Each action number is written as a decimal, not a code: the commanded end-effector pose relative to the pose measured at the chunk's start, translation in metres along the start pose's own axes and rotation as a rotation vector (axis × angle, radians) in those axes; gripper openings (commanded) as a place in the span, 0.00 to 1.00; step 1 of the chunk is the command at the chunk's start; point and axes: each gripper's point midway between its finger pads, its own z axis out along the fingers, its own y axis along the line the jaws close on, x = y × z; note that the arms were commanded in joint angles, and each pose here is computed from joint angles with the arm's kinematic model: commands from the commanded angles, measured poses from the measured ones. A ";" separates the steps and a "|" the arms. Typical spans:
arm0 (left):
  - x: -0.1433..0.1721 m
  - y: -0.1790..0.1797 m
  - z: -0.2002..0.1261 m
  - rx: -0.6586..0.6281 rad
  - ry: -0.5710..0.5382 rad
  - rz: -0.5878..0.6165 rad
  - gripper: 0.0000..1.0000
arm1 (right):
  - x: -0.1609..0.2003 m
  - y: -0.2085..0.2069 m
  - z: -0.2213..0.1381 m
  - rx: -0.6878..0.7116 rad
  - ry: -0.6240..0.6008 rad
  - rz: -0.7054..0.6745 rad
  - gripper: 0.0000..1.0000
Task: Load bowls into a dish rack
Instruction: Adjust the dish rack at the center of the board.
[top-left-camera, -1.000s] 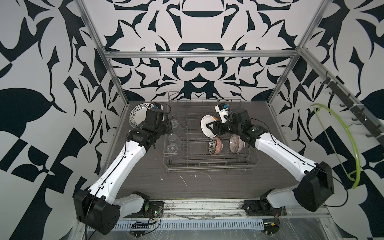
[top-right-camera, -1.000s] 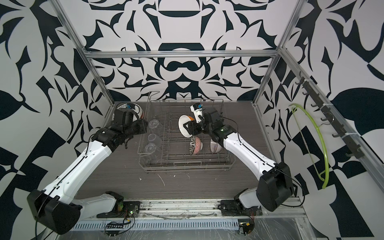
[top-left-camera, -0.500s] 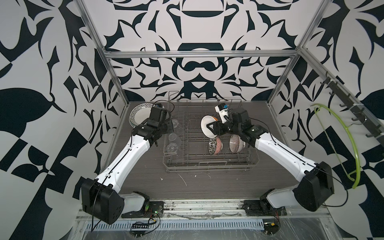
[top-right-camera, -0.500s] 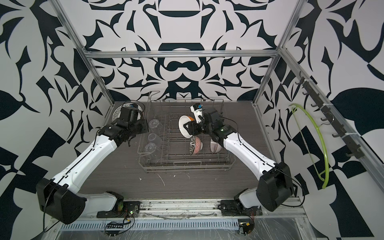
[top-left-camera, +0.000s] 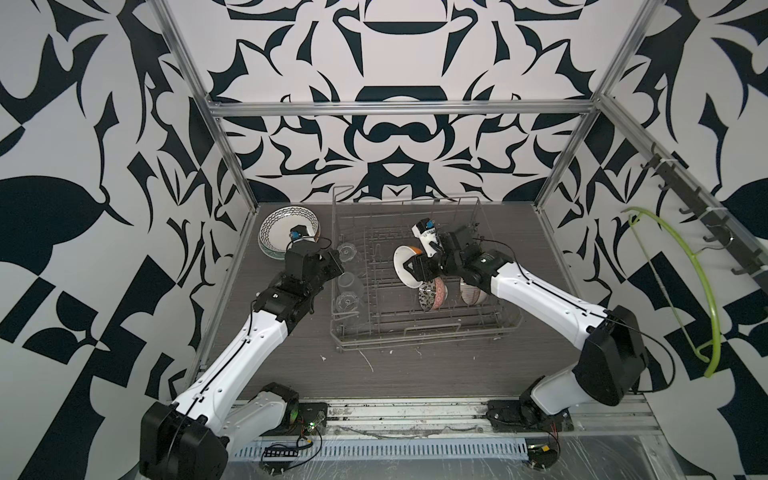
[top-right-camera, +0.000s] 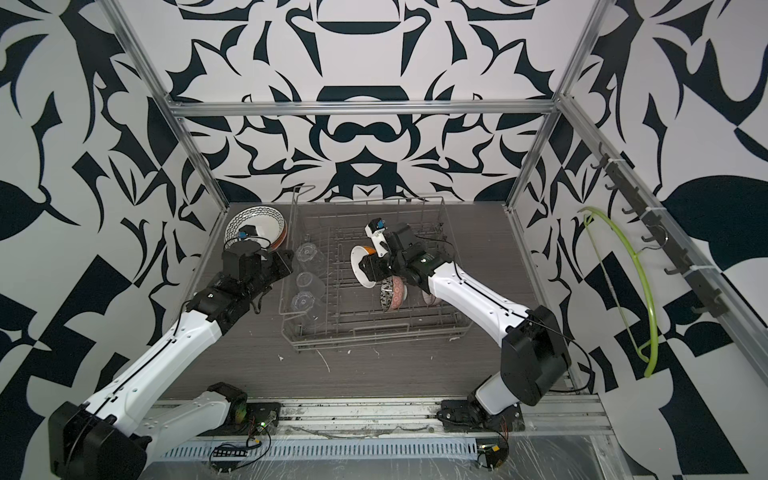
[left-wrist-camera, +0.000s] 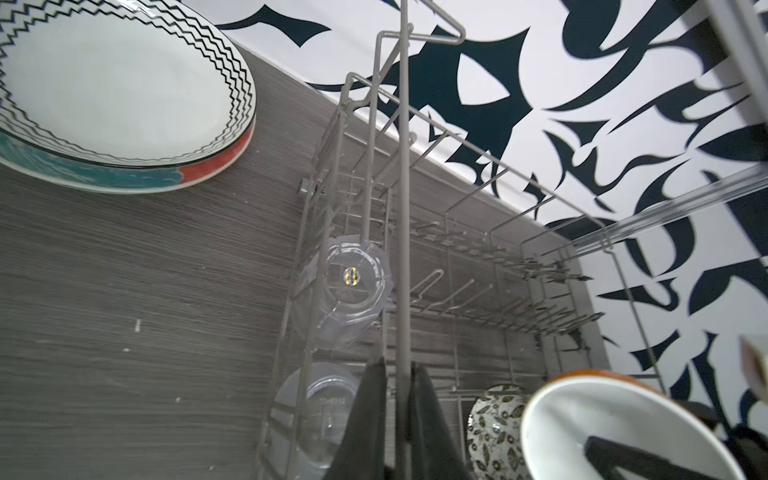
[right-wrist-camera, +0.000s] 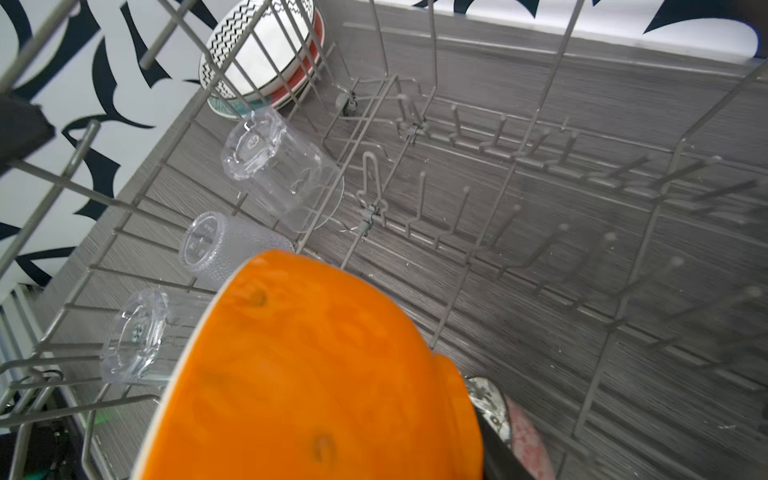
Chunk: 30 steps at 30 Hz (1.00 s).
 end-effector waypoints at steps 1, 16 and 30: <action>0.025 0.013 0.011 -0.035 -0.014 -0.227 0.00 | -0.038 -0.001 -0.020 0.063 -0.109 -0.034 0.19; 0.048 -0.034 -0.022 -0.084 -0.169 -0.074 0.00 | -0.025 -0.036 -0.032 0.383 -0.088 -0.015 0.18; 0.052 -0.045 -0.025 -0.070 -0.161 -0.029 0.00 | 0.012 -0.041 -0.027 0.558 -0.010 -0.083 0.15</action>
